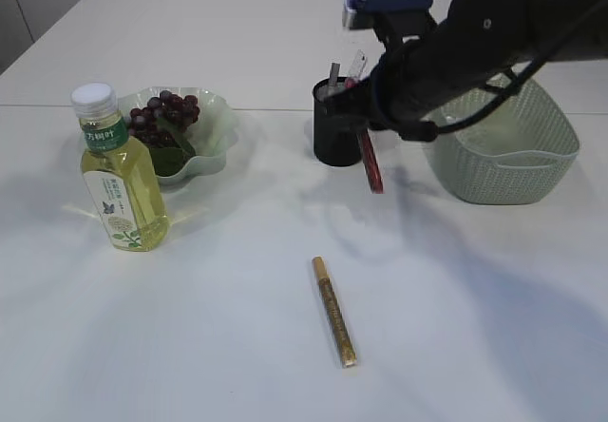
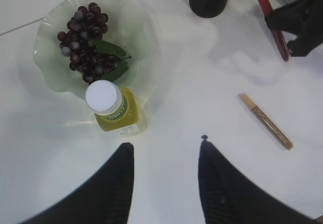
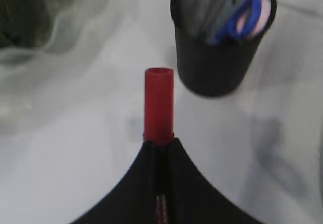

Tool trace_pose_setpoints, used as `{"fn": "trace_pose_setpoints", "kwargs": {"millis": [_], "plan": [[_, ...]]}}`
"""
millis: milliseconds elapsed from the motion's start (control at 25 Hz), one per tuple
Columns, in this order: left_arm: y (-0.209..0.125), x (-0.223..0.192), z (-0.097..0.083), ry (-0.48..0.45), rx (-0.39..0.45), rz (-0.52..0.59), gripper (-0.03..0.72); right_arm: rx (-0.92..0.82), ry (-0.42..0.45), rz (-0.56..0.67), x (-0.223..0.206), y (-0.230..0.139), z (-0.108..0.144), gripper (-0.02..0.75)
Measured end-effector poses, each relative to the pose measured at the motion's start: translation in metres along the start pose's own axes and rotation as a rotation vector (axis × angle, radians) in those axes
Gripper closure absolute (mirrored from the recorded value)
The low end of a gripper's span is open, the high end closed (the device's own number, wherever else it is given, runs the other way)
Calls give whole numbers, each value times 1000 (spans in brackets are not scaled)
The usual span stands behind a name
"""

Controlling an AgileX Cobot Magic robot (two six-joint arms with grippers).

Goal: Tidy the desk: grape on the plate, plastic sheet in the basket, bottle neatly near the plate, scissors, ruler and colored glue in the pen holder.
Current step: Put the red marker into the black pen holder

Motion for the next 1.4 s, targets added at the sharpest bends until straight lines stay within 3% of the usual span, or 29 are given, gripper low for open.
{"fn": "trace_pose_setpoints", "kwargs": {"millis": [200, 440, 920, 1400], "plan": [[0, 0, 0, 2, -1, 0, 379, 29, 2, -167, 6, 59, 4, 720], [0, 0, 1, 4, -1, 0, 379, 35, -7, -333, 1, 104, -3, 720], [0, 0, 1, 5, -2, 1, 379, 16, -34, -552, -13, 132, -26, 720], [0, -7, 2, 12, -5, 17, 379, 11, -42, -576, -39, 139, -34, 720]]}}
Point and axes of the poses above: a point on each arm's last joint axis where the gripper is mounted, x pointing back along that axis away from the gripper, z along the wrist's bending axis when the last joint is at zero, y = z × x, the point moved 10 cm from there along -x, pointing out along that axis toward the gripper, and after that the axes turned 3 degrees about -x, right-handed, at the moved point
